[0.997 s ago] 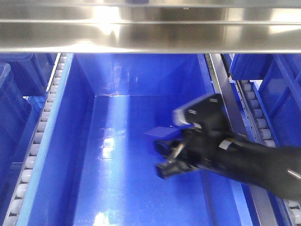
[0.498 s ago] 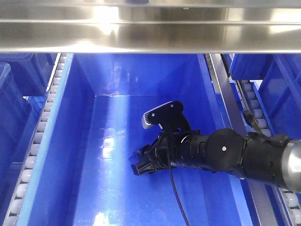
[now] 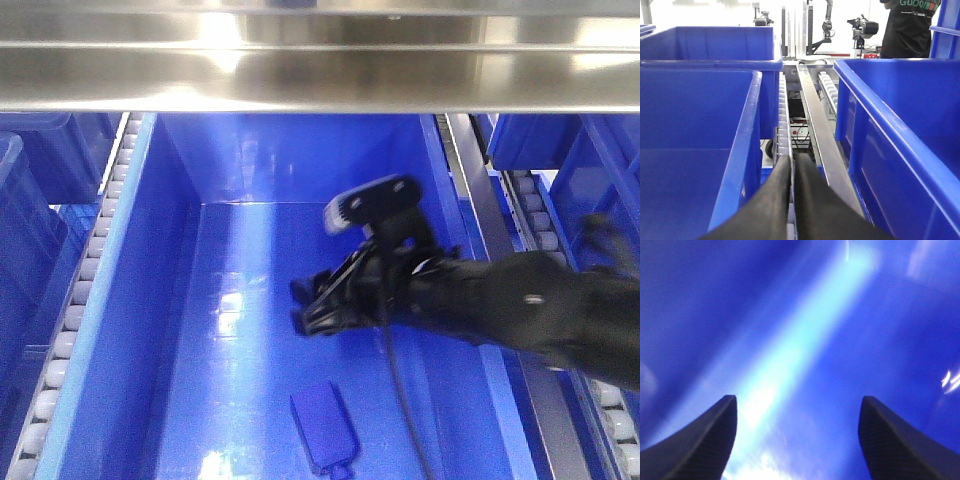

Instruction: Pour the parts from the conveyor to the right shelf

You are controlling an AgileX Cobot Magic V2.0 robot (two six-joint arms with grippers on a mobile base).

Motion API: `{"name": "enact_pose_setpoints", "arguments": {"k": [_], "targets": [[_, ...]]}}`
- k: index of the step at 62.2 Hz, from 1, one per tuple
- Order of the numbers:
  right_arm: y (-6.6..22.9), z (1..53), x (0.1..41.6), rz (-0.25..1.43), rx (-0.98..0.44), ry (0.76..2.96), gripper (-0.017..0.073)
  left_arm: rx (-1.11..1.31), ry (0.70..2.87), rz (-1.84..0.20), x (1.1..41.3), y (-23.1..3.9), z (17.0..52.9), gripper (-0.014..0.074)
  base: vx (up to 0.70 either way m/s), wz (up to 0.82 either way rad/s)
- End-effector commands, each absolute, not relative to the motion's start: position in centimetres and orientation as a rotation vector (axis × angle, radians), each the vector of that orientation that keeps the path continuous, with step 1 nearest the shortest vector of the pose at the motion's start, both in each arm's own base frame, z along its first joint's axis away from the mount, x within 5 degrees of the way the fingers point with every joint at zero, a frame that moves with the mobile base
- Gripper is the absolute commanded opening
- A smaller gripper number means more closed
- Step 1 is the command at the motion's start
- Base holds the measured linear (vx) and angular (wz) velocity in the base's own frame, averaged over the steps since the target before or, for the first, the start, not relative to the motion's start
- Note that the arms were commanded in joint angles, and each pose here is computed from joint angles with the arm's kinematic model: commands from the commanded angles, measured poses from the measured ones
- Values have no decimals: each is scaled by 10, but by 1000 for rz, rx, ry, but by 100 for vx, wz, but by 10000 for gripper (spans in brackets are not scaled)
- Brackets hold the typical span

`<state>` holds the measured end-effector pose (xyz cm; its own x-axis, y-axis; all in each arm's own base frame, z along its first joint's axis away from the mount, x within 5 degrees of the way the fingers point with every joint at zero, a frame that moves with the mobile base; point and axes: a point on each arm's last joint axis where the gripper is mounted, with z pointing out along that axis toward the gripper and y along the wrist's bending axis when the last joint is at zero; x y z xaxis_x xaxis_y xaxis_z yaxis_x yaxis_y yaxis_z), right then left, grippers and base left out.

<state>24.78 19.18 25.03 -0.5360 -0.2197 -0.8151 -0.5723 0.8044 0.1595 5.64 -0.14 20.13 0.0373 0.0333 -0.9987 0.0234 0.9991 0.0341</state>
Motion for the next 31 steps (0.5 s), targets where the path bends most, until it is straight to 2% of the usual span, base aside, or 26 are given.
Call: {"name": "enact_pose_setpoints", "arguments": {"k": [1,17,31], "targets": [[178,278,247,503,-505,2019,498,38,1480,0,56,-1,198,-6,0,0],[118,295,235,448,-347,2000,498,38,1480,0,56,-1,198,-6,0,0],[80,315,223,396,-322,1985,493,38,1480,0,56,-1,198,-6,0,0]]}}
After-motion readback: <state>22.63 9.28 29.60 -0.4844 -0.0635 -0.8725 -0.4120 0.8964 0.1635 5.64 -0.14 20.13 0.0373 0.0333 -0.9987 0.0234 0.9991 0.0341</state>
